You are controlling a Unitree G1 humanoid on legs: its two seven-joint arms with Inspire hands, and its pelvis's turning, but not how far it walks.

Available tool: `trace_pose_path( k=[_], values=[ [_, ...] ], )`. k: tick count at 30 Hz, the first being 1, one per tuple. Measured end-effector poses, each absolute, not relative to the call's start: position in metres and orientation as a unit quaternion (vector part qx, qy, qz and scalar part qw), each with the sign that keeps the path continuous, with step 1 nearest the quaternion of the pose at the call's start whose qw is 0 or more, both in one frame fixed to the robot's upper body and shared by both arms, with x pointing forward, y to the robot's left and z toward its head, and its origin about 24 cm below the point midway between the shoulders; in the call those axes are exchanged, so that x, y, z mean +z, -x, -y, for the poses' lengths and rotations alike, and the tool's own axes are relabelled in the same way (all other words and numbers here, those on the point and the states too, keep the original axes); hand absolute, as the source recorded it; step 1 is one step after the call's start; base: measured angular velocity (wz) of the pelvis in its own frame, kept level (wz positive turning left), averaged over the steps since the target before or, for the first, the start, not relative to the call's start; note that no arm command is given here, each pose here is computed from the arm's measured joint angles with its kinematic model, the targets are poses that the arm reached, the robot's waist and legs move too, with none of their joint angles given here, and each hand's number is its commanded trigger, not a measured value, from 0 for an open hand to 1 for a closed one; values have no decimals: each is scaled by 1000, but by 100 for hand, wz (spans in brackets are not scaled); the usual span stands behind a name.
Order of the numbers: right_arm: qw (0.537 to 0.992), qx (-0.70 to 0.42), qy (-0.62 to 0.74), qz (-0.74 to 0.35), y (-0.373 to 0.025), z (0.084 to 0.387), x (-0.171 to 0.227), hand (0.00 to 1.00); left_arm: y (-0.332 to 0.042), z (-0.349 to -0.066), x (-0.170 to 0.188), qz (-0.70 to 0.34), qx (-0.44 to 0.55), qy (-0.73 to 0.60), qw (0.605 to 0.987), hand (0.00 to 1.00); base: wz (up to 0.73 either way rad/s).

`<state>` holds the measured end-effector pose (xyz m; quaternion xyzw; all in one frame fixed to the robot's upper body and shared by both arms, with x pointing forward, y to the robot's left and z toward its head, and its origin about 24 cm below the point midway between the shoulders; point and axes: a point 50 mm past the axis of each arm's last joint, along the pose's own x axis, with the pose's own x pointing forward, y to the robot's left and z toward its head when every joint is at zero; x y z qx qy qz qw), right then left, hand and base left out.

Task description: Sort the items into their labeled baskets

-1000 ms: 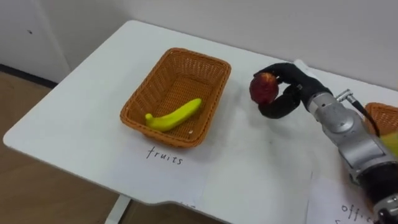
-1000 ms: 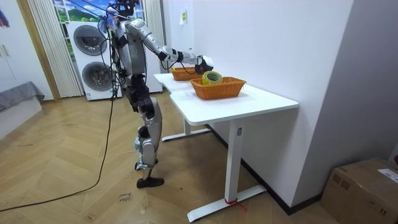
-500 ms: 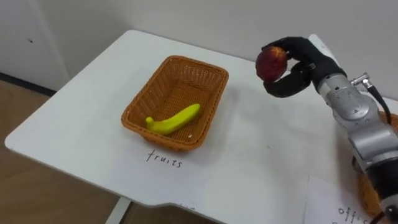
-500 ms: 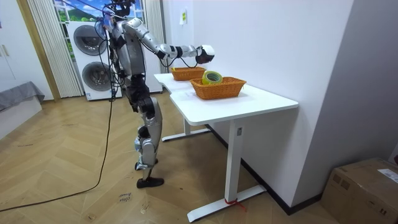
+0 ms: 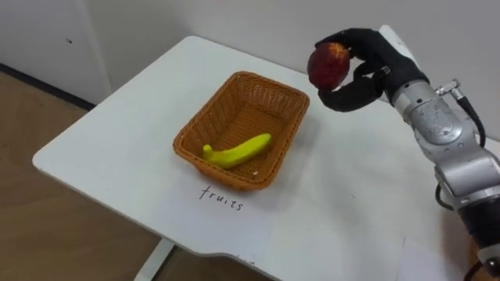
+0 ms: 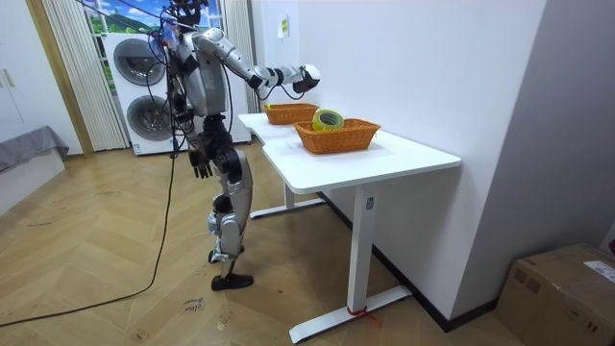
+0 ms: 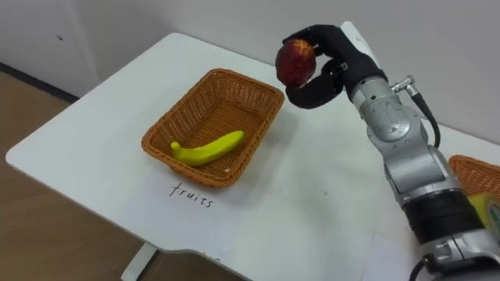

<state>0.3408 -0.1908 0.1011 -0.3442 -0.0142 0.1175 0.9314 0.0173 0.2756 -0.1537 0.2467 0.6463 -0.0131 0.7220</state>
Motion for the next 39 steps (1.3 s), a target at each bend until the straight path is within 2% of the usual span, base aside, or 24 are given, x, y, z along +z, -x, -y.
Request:
trace_pose_path(
  k=[12, 14, 15, 16, 17, 18, 19, 20, 27, 39],
  values=[
    [917, 159, 366, -6, -338, 177, 88, 100, -17, -275, -152, -646, -30, -235, 726, 0, 12],
    [917, 158, 366, -9, -338, 177, 88, 82, -16, -274, -152, -646, -30, -235, 725, 0, 11],
    [917, 159, 366, -10, -337, 177, 88, 56, -16, -274, -152, -646, -31, -236, 725, 0, 11],
    [917, 160, 366, -10, -337, 177, 87, 40, -14, -274, -152, -646, -31, -237, 725, 0, 7],
    [917, 160, 366, -11, -337, 177, 87, 29, -13, -274, -151, -646, -31, -238, 725, 0, 6],
    [915, 160, 369, -11, -337, 176, 87, 11, -11, -274, -150, -645, -31, -238, 725, 0, 4],
    [915, 161, 369, -12, -337, 176, 87, 3, -11, -274, -150, -646, -31, -238, 725, 0, 0],
    [914, 163, 372, -13, -337, 174, 87, 0, -10, -274, -149, -647, -31, -240, 724, 0, 0],
    [906, 178, 382, -32, -333, 168, 75, 0, -7, -279, -147, -651, -30, -253, 715, 0, 3],
    [900, 176, 394, -61, -324, 173, 59, 0, -2, -281, -146, -657, -27, -254, 710, 0, -1]
  ],
)
